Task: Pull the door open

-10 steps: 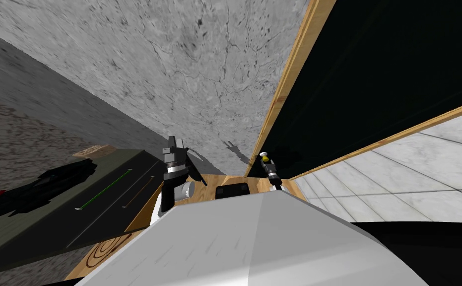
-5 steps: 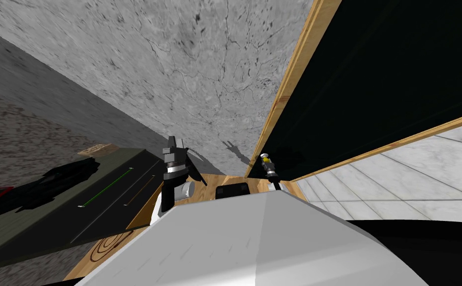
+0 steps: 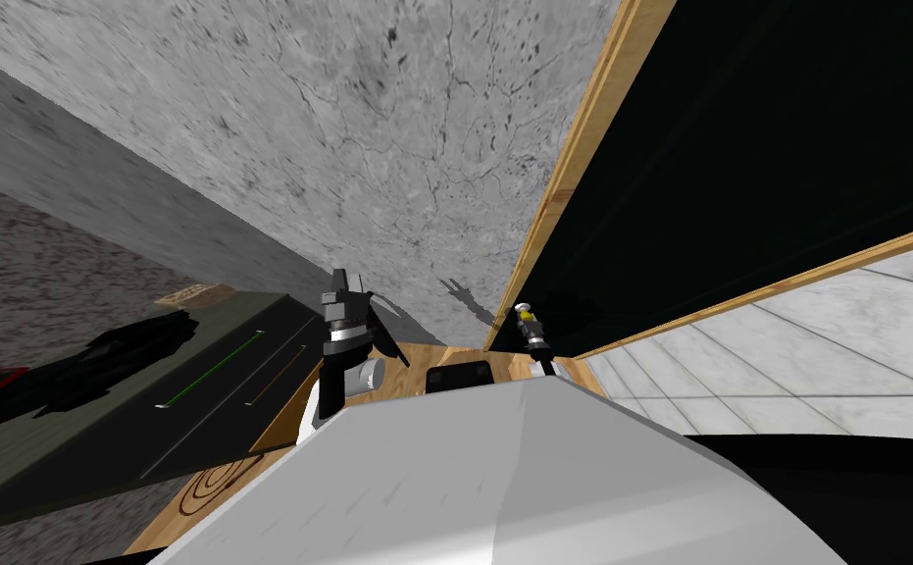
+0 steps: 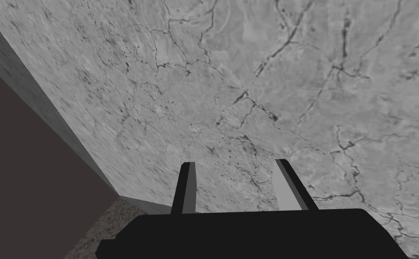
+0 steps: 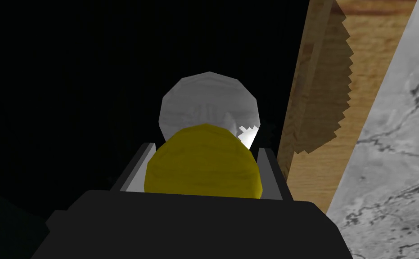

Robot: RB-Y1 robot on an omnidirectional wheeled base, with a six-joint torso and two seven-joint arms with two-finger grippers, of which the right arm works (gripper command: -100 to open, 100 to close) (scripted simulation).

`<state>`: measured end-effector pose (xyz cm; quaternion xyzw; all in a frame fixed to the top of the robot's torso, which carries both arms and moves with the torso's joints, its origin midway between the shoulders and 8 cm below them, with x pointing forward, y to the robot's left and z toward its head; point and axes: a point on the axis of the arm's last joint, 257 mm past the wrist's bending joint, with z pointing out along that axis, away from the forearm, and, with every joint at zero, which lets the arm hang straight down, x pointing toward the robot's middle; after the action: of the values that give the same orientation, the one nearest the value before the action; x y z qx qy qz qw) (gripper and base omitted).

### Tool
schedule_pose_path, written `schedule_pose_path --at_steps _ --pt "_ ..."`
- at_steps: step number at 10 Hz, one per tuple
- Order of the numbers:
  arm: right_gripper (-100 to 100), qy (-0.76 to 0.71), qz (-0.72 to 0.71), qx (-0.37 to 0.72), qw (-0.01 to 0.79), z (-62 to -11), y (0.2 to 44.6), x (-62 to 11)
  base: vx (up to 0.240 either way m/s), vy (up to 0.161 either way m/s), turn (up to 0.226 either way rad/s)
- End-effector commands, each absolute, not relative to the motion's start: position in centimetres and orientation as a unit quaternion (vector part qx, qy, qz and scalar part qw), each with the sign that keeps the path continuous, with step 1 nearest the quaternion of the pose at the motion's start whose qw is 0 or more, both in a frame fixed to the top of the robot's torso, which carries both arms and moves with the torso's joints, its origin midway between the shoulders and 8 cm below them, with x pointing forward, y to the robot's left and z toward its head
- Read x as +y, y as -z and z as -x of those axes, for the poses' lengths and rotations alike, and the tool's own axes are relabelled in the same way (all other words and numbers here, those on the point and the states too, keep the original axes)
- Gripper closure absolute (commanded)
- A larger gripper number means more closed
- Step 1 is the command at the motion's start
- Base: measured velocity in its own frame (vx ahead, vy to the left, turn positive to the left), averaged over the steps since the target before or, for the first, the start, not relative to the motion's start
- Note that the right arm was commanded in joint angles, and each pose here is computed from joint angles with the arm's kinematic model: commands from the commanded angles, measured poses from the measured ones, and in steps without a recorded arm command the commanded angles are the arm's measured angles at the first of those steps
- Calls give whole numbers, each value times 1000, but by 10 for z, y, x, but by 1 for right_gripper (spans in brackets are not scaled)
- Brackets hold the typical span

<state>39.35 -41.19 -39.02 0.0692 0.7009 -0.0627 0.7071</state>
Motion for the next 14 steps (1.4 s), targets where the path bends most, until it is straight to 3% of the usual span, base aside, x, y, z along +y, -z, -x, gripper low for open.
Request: schedule_pose_path --at_steps 1,14 --pt "100 49 -84 698 709 -394 389 -412 -17 -7 33" --pt "100 -74 -217 659 716 -396 381 -420 -26 -8 37"
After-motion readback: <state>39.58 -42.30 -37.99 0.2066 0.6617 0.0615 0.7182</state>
